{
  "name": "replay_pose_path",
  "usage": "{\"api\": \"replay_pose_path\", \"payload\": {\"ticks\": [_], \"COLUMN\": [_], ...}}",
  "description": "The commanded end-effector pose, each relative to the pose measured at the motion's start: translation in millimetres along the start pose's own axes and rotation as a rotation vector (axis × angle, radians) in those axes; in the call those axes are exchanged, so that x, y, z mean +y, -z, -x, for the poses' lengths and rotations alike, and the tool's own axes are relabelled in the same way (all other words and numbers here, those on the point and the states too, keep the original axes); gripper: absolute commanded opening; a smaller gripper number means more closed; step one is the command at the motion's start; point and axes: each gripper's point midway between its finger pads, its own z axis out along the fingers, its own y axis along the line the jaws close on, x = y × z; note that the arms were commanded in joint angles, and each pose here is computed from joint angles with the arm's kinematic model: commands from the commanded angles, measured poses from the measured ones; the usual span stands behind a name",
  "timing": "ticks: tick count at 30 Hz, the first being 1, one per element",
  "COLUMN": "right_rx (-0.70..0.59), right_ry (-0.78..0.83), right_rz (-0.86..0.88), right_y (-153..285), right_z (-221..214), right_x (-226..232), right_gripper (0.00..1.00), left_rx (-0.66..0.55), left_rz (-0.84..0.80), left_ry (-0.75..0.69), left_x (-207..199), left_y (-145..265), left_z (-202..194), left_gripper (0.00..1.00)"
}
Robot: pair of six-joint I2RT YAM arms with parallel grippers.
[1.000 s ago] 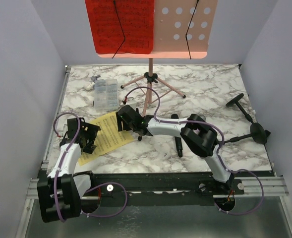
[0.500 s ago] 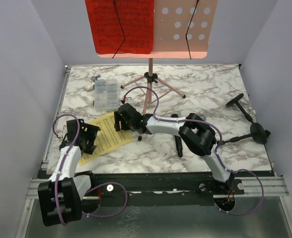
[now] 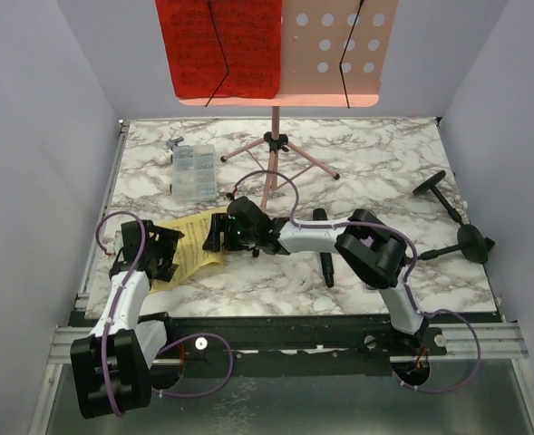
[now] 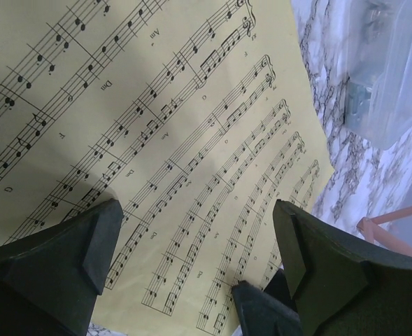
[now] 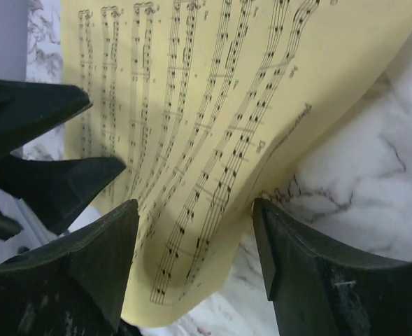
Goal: Set up the instrument practice props
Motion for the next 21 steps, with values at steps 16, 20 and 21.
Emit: {"api": "replay_pose_path", "payload": {"ticks": [16, 20, 21], "right_rx": [-0.255, -0.228, -0.227], "right_ry": [-0.303, -0.335, -0.33], "right_rz": [0.148, 0.165, 0.165], "right_y": [26, 20, 19], "right_z": [60, 65, 66], "right_x": [22, 11, 11], "right_gripper": [0.76, 0.76, 0.76], "left_rx": [0.077, 0.065, 0.058], "left_rz": [0.085, 0.081, 0.081], "left_ry": [0.02, 0.006, 0.001], "left_x": [35, 34, 34], "left_y": [-4, -4, -4], "left_z": [-21, -18, -17], "left_gripper": [0.99, 0.99, 0.99]}}
